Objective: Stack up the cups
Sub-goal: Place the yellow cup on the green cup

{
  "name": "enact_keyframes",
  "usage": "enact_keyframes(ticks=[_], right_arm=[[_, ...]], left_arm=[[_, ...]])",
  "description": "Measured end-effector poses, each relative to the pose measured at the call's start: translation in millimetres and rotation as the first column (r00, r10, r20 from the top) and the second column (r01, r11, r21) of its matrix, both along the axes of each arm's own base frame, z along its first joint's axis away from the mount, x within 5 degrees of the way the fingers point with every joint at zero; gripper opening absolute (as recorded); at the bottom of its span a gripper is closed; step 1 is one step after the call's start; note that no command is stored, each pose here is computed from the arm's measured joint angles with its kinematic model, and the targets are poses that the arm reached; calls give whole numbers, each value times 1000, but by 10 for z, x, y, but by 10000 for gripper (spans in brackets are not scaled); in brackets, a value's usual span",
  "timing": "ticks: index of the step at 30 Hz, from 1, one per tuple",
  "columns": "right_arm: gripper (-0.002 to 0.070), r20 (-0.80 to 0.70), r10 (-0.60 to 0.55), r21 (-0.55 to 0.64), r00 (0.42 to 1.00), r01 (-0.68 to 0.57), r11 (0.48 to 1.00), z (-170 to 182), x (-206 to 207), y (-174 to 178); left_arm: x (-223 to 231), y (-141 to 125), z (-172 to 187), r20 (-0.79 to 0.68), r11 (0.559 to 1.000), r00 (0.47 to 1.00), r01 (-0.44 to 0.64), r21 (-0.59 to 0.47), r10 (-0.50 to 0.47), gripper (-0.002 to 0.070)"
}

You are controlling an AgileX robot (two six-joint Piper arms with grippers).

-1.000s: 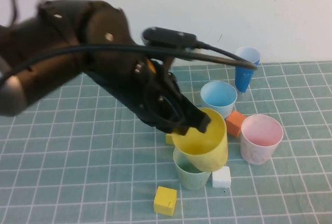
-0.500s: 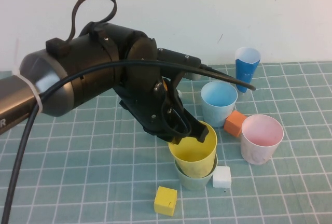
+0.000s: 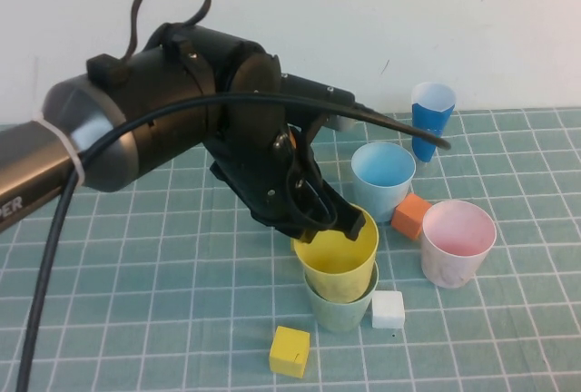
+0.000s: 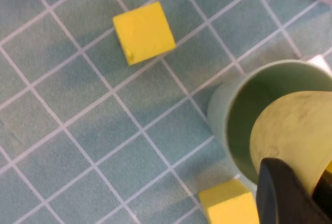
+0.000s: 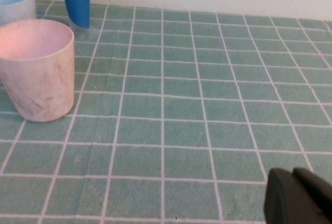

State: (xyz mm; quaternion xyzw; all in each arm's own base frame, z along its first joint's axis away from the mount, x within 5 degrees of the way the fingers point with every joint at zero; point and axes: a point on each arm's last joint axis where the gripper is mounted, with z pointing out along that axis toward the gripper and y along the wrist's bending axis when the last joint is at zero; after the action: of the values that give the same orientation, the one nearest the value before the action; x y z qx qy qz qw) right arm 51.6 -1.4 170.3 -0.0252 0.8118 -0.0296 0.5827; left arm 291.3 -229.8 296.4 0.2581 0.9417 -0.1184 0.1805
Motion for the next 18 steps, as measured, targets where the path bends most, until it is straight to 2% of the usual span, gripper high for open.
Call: enact_keyframes(ticks=[6,8,10,14,16,18], right_arm=[[-1,0,0,0,1000,0,1000,0,0,0],[-1,0,-3,9,1000,3,1000,0,0,0],[-1,0,-6,17,1000,6,1000,0,0,0],[-1,0,-7,19,1000,7,1000,0,0,0],[-1,0,-7,19,1000,7,1000,0,0,0],[-1,0,-7,19,1000,7,1000,0,0,0]], left_arm=[[49,-29,-124,-20,1000,1000,1,25,-1,12],[60,-38,-157,-27,1000,1000,2,30,-1,50],[65,-41,-171,-30,999,1000,2,33,-1,118],[71,-43,-182,-31,999,1000,2,36,-1,332],[75,-44,-154,-32,999,999,5,42,-3,406],[84,-40,-81,-27,999,1000,8,53,-7,440]])
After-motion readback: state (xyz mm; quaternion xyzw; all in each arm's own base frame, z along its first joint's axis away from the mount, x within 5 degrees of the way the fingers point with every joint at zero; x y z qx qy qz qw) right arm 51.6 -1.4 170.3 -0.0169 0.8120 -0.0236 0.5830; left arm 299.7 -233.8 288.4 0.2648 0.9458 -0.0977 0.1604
